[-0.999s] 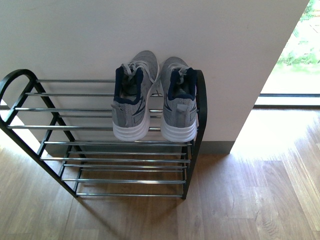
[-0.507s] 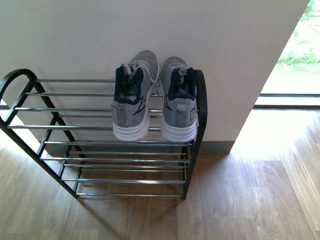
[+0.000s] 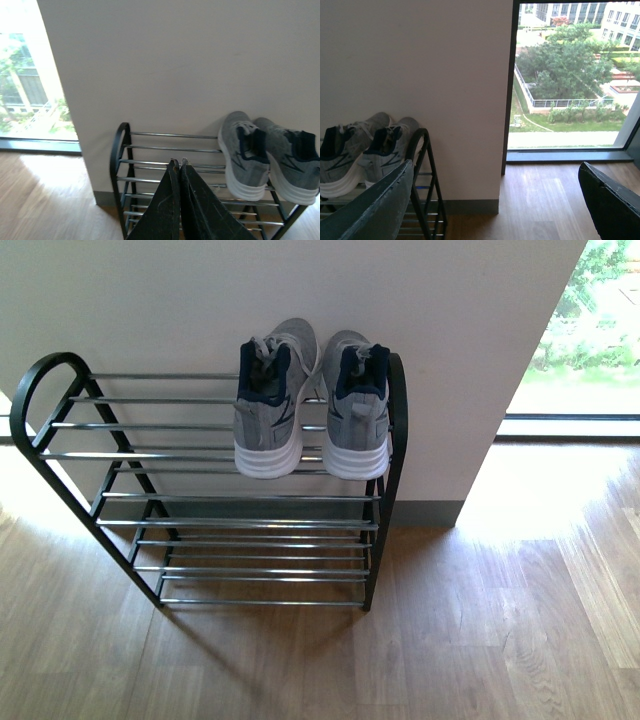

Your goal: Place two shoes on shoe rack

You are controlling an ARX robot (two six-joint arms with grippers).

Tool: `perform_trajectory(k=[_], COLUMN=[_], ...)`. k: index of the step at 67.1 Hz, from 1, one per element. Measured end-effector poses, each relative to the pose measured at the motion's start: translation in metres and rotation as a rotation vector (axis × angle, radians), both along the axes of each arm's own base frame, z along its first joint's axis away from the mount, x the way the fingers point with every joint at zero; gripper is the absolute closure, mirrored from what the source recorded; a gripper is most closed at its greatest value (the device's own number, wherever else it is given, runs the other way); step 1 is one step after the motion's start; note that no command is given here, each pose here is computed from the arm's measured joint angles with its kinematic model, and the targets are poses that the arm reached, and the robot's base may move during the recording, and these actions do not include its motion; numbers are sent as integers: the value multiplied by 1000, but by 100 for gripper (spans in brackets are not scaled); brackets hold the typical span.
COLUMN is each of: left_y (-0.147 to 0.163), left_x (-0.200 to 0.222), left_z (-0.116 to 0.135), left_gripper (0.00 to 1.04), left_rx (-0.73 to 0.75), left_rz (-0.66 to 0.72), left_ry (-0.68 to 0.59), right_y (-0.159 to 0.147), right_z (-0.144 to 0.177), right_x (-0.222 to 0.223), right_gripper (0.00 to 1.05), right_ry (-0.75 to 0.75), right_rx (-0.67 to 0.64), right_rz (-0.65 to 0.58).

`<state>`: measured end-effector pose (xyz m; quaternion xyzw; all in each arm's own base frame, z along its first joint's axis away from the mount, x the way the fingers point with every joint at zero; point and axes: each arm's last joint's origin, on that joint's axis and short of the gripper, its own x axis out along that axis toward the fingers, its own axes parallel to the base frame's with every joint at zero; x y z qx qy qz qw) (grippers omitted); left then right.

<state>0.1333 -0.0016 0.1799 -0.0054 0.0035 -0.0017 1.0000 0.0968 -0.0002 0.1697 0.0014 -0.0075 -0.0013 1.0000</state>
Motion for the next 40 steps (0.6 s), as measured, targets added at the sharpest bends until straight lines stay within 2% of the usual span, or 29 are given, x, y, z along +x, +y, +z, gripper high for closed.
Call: perform_trajectory(k=[17,40], left_y=[1,1], left_x=[-10,-20], left_z=[-10,-9], left_gripper=[103,103], left_rx=[0,1], left_rz=[0,-1], left_ry=[-16,-23], right_y=[0,0], right_z=[0,0], right_x=[0,0], right_gripper=[9,9], right_ry=[0,0], right_rx=[0,0], right_rz=[1,1])
